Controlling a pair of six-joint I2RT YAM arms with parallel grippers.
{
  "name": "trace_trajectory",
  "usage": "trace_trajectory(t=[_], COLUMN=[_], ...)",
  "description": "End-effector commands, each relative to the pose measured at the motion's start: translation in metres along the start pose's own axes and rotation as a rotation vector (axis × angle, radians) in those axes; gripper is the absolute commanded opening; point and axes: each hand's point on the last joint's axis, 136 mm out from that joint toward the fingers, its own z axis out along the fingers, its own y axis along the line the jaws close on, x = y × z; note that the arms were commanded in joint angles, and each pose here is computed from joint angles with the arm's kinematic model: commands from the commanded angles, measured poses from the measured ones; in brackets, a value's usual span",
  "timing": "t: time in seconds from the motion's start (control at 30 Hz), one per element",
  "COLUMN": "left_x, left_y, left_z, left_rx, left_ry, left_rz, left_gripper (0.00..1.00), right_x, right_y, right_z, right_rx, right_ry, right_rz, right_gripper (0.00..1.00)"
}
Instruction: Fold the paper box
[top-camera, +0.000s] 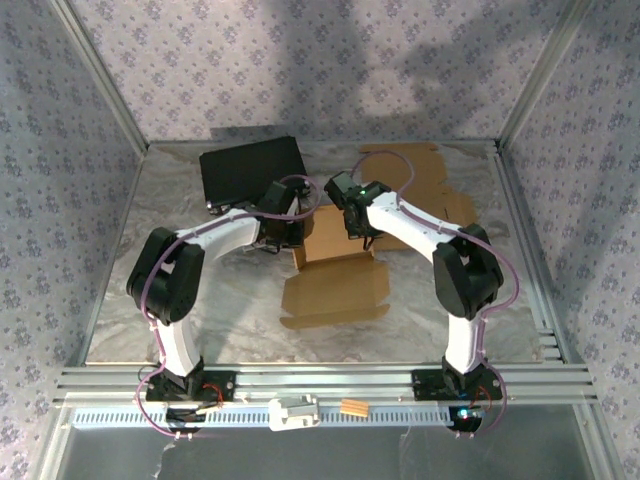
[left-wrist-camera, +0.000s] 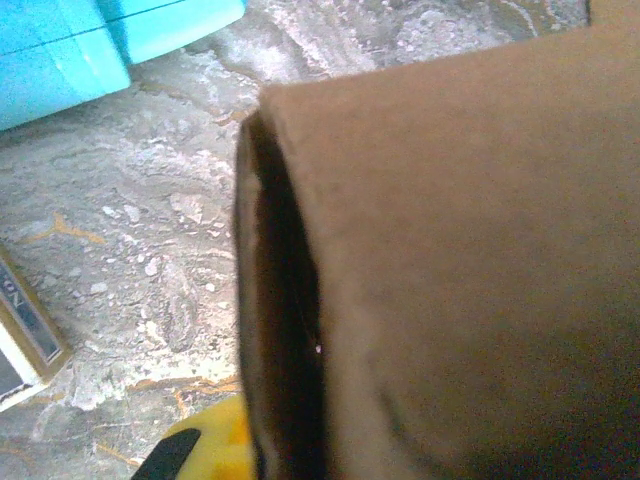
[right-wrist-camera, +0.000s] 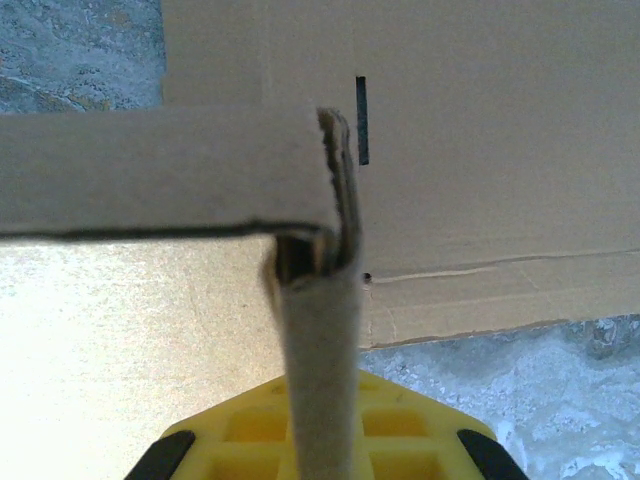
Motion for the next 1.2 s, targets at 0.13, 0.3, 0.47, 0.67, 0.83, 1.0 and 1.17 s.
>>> trace_trajectory(t=[0.13, 0.3, 0.47, 0.67, 0.83, 1.0, 1.17], left_x=[0.013, 0.02, 0.023, 0.014, 0.008, 0.011, 0.013], left_y=[0.03, 0.04, 0.041, 0.019, 0.017, 0.019, 0.026], left_z=[0.0, -0.004, 0.001, -0.003, -0.012, -0.013, -0.016], left_rx=[-0.306, -0.418, -0.415, -0.231, -0.16, -0.148, -0.185], left_ry=[-0.003, -0.014, -0.004, -0.063, -0.097, -0.098, -0.111], left_rz=[-0.053, -0.093, -0.084, -0.058, -0.055, -0.054, -0.08], left_gripper=[0.0, 0.0, 0.0, 0.12, 0.15, 0.14, 0.01], right_x=[0.014, 0.018, 0.019, 0.022, 0.023, 0.023, 0.023], right_y=[0.002, 0.006, 0.01, 0.011, 0.01, 0.011, 0.01], right_z=[0.009, 0.012, 0.013, 0.016, 0.017, 0.016, 0.014], right_rx=[0.042, 0.034, 0.015, 0.008, 0.0, -0.004, -0.005], right_ry=[0.067, 0.081, 0.093, 0.102, 0.111, 0.112, 0.107], right_rz=[0.011, 0.025, 0.024, 0.02, 0.02, 0.015, 0.017], right_gripper=[0.0, 0.0, 0.0, 0.0, 0.0, 0.0, 0.0])
